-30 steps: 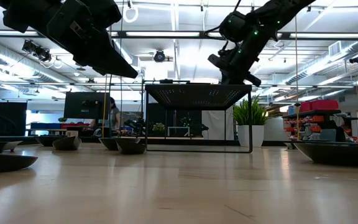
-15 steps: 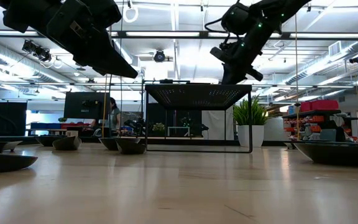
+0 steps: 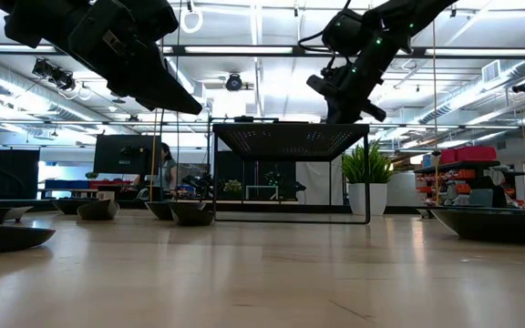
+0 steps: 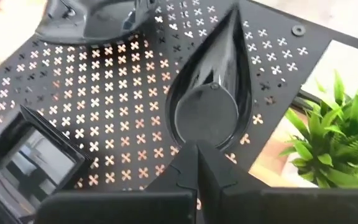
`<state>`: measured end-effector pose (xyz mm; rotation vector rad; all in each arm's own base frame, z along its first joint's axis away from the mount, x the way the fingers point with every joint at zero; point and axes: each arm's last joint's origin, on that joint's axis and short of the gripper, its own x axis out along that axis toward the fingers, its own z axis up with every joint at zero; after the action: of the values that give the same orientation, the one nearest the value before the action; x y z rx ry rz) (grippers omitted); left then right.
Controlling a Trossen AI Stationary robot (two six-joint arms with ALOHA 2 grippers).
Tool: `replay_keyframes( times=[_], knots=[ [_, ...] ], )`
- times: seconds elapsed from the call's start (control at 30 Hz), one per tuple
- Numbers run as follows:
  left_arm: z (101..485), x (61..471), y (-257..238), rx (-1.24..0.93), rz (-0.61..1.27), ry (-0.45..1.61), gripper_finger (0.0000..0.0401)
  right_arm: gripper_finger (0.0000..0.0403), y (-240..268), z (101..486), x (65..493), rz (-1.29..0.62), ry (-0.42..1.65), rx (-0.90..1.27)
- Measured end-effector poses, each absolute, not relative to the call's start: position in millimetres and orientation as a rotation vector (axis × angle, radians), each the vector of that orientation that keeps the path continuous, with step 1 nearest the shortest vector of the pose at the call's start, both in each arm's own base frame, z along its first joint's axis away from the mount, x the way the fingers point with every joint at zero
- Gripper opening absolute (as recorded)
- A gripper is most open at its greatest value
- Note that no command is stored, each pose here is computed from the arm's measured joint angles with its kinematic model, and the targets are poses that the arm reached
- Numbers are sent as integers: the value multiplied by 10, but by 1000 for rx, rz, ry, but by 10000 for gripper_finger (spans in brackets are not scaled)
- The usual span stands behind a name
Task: Pick & Place Mini shaped plates
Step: Stack the black drop-shaped plate on top of the black drop-shaped plates on the shelf
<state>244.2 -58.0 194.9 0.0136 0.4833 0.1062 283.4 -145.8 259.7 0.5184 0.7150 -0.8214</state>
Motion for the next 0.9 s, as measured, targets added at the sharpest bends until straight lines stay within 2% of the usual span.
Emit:
replay_keyframes(
  times=[0.4, 0.7, 0.9],
  knots=[
    [1949, 2442, -580, 14, 106, 483, 12, 7, -1475, 2655, 2900, -786, 644, 460],
    [1948, 2441, -580, 14, 106, 484, 12, 4, -1341, 2606, 2812, -789, 778, 485],
    [1947, 2441, -580, 14, 106, 485, 12, 4, -1365, 2606, 2816, -844, 759, 461]
  ],
)
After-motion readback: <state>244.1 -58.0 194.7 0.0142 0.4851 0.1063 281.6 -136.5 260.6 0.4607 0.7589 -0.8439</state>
